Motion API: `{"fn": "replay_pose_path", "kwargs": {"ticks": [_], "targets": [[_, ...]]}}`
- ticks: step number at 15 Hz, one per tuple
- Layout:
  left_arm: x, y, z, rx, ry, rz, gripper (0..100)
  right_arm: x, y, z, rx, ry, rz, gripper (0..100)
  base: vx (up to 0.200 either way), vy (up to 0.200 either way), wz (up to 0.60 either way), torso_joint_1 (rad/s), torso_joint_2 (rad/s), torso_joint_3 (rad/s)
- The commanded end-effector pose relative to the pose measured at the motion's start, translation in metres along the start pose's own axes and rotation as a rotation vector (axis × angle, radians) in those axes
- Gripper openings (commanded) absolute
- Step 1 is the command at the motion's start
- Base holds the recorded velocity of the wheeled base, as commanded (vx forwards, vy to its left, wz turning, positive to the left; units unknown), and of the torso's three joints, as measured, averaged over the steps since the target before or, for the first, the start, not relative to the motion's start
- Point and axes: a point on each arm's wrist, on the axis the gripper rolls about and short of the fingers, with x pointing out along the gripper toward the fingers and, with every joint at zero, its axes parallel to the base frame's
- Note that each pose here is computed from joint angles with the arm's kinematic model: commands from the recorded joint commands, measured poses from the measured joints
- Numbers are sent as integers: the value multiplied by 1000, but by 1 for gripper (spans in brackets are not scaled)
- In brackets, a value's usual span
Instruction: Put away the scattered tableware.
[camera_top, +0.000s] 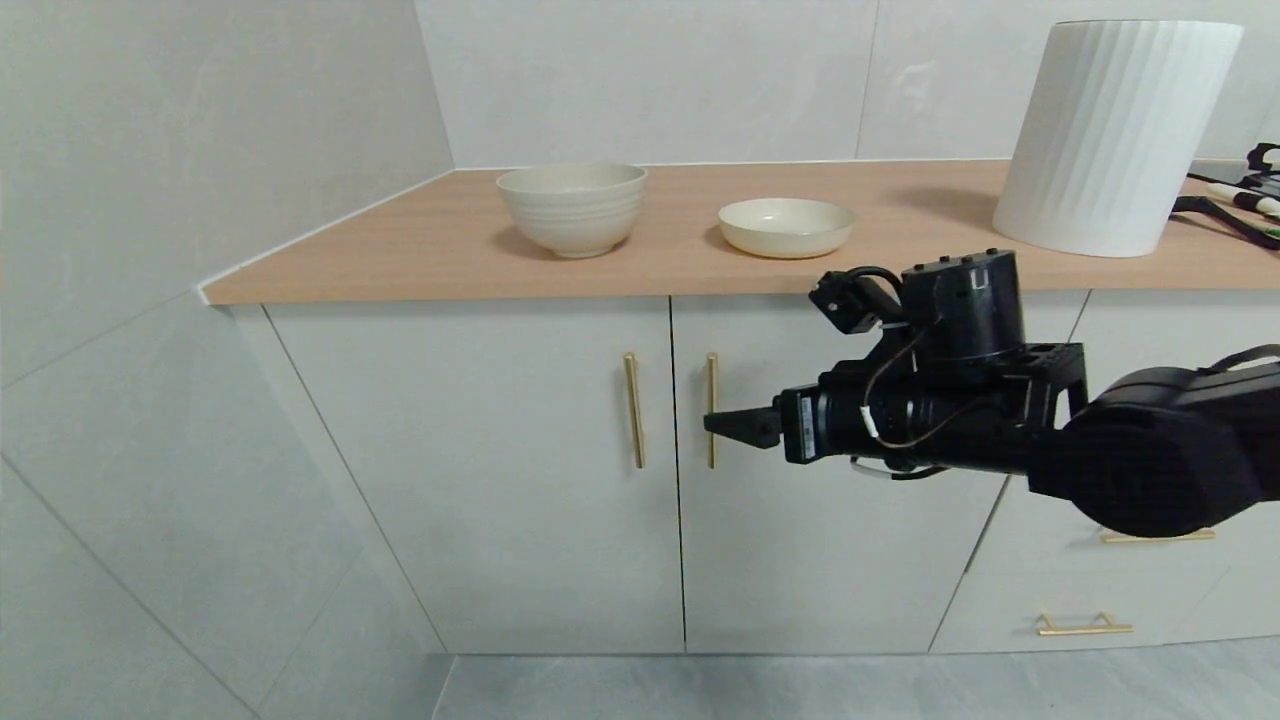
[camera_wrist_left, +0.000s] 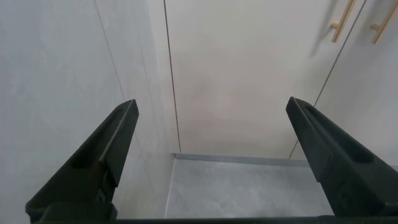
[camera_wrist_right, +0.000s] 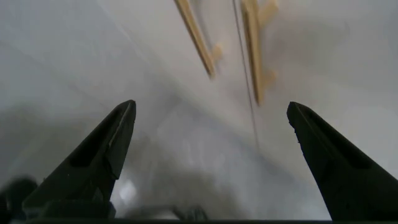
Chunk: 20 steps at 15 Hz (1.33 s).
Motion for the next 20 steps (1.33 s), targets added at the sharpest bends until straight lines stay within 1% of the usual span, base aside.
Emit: {"fn": "replay_pose_path", "kwargs": {"ticks": [1, 2, 4, 7, 9, 10, 12, 14, 15, 16, 19, 20], "targets": [[0, 0, 0, 0, -1, 1, 100, 36, -8, -22, 26, -4, 6, 100, 0, 0, 0, 0, 0, 0], [0, 0, 0, 0, -1, 1, 100, 43, -11, -25, 20, -39, 1, 100, 0, 0, 0, 0, 0, 0], [0, 0, 0, -1, -1, 1, 100, 51, -14, -27, 17, -66, -16, 100, 0, 0, 0, 0, 0, 0], [0, 0, 0, -1, -1, 1, 100, 57, -15, -30, 19, -94, -8, 100, 0, 0, 0, 0, 0, 0], [0, 0, 0, 0, -1, 1, 100, 63, -16, -29, 41, -151, 9, 100, 0, 0, 0, 0, 0, 0], [0, 0, 0, 0, -1, 1, 100, 65, -16, -29, 59, -162, 15, 100, 0, 0, 0, 0, 0, 0], [0, 0, 0, 0, -1, 1, 100, 71, -17, -26, 61, -177, 19, 100, 0, 0, 0, 0, 0, 0], [0, 0, 0, 0, -1, 1, 100, 79, -18, -23, 121, -196, 31, 100, 0, 0, 0, 0, 0, 0], [0, 0, 0, -1, -1, 1, 100, 79, -18, -23, 129, -200, 33, 100, 0, 0, 0, 0, 0, 0], [0, 0, 0, 0, -1, 1, 100, 83, -18, -20, 152, -227, 45, 100, 0, 0, 0, 0, 0, 0], [0, 0, 0, 0, -1, 1, 100, 83, -17, -20, 167, -227, 66, 100, 0, 0, 0, 0, 0, 0], [0, 0, 0, 0, -1, 1, 100, 84, -12, -23, 166, -211, 92, 100, 0, 0, 0, 0, 0, 0]]}}
